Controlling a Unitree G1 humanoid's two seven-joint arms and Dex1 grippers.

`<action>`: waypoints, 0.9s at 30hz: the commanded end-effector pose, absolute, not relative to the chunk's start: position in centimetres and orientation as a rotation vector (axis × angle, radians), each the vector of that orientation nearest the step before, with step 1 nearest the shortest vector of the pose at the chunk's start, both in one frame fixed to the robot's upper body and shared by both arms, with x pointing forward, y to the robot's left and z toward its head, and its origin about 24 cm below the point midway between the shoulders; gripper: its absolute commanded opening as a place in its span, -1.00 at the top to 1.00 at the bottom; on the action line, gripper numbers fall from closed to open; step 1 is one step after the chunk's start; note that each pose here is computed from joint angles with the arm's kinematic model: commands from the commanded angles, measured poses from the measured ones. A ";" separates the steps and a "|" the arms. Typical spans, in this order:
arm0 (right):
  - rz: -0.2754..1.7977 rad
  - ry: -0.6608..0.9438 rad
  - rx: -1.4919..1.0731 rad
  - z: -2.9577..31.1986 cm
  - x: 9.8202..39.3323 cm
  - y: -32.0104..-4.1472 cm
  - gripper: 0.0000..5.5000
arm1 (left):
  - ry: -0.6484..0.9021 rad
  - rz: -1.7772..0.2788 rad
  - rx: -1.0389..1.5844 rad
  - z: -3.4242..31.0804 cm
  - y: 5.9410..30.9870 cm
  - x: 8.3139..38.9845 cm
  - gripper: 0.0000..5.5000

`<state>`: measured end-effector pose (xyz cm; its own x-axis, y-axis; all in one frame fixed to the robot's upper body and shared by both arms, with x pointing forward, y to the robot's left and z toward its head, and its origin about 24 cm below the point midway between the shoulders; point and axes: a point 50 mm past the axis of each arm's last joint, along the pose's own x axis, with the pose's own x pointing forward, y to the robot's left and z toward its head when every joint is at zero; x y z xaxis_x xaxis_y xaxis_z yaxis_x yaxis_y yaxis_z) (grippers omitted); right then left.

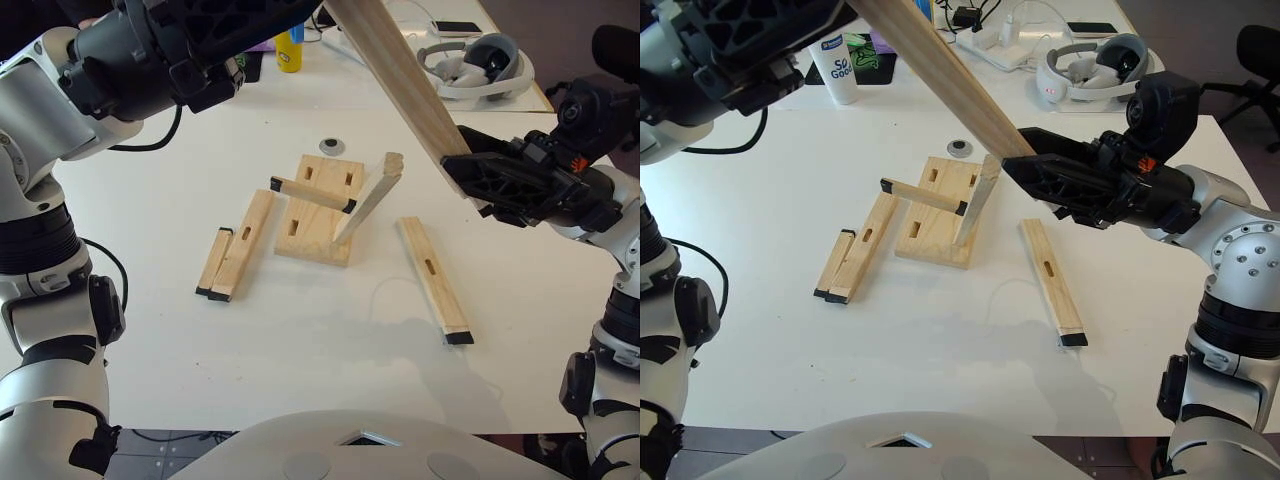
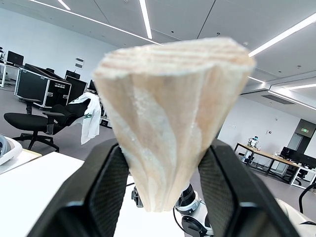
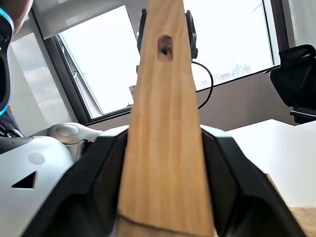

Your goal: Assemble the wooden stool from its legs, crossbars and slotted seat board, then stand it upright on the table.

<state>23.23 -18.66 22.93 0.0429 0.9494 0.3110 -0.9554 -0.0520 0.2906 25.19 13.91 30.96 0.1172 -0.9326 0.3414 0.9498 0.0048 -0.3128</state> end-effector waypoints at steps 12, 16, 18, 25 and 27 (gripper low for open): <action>1.116 0.313 0.189 15.8 23.9 -24.5 -0.53 | -0.086 -1.477 -0.471 32.0 14.8 24.4 0.25; 1.000 0.472 -0.036 11.4 23.6 -24.8 -0.54 | -0.129 -1.414 -0.430 32.8 16.2 24.1 0.26; 1.045 0.493 -0.047 10.2 23.1 -23.5 -0.54 | -0.182 -1.375 -0.411 34.0 17.4 23.9 0.26; 1.234 0.502 0.010 7.1 19.7 -18.1 -0.22 | -0.261 -1.240 -0.297 36.1 18.8 24.0 0.26; 1.266 0.461 0.036 6.7 19.3 -16.0 -0.12 | -0.268 -1.194 -0.267 36.5 18.8 24.3 0.26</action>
